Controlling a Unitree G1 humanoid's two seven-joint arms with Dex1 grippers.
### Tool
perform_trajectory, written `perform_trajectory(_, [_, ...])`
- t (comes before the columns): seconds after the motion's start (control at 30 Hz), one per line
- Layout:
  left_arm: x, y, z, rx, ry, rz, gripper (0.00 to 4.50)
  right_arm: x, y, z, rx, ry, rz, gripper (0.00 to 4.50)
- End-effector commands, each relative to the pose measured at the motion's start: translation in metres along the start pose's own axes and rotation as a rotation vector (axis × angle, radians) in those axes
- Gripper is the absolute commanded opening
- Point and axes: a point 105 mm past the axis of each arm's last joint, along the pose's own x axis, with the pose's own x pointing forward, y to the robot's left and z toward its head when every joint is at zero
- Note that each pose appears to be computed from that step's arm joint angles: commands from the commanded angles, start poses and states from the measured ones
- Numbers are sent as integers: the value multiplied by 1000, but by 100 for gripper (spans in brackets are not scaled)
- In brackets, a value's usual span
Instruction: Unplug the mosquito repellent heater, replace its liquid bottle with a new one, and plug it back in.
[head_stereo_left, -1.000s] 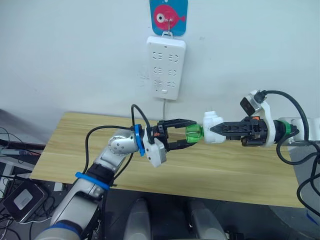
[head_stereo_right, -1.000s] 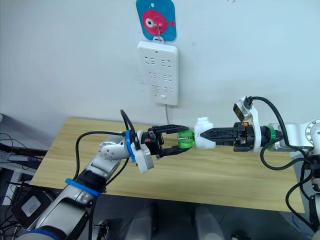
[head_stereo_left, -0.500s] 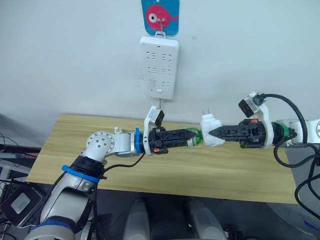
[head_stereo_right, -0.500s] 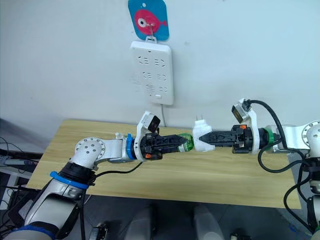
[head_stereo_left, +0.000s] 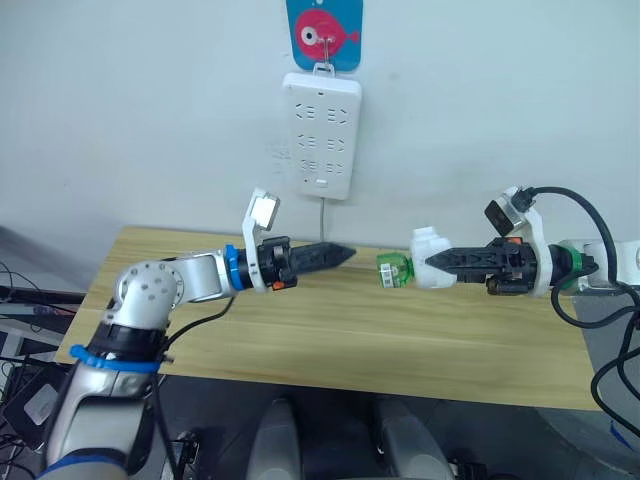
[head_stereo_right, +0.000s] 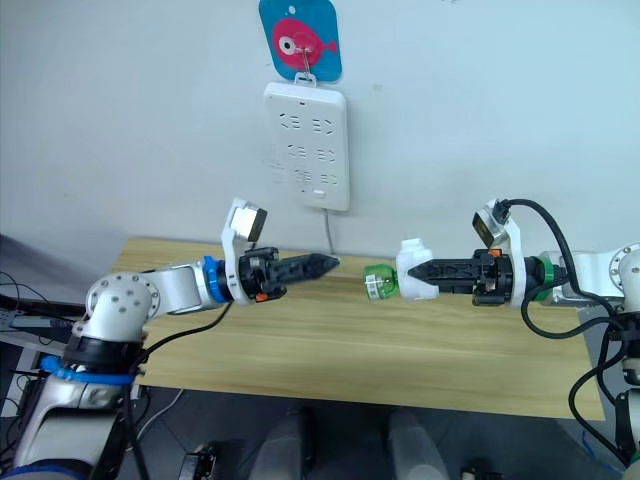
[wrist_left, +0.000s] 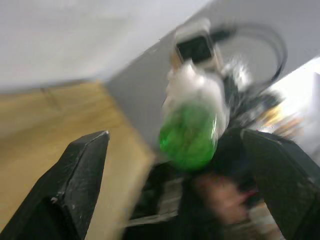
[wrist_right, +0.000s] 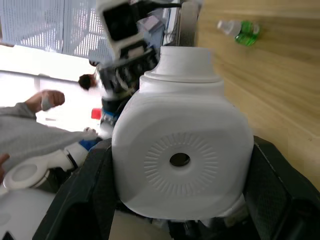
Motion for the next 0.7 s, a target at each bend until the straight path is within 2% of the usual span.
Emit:
perform_trajectory(0.03, [8,-8,0,667,52,-50,447,-8,9,20,-34,-82,19,299])
perform_trajectory(0.07, [8,-5,0,739,43,-45,447,-8,9,22,-32,-84,17,299])
perform_trajectory(0.17, [15,-4,6,1094,-26,-14,447,-7,8,25,-29,-88,16,299])
perform_trajectory(0.27, [23,-16,7,1483,-101,-44,447,-4,11,25,-35,-76,29,299])
perform_trajectory(0.33, [29,-21,3,1626,-138,-71,447,-1,14,22,-37,-55,46,299])
perform_trajectory(0.47, [35,-20,0,1709,-185,-89,447,3,17,18,-42,-34,60,299])
perform_trajectory(0.7, [44,-15,0,1752,-218,-91,447,7,22,13,-52,-6,85,299])
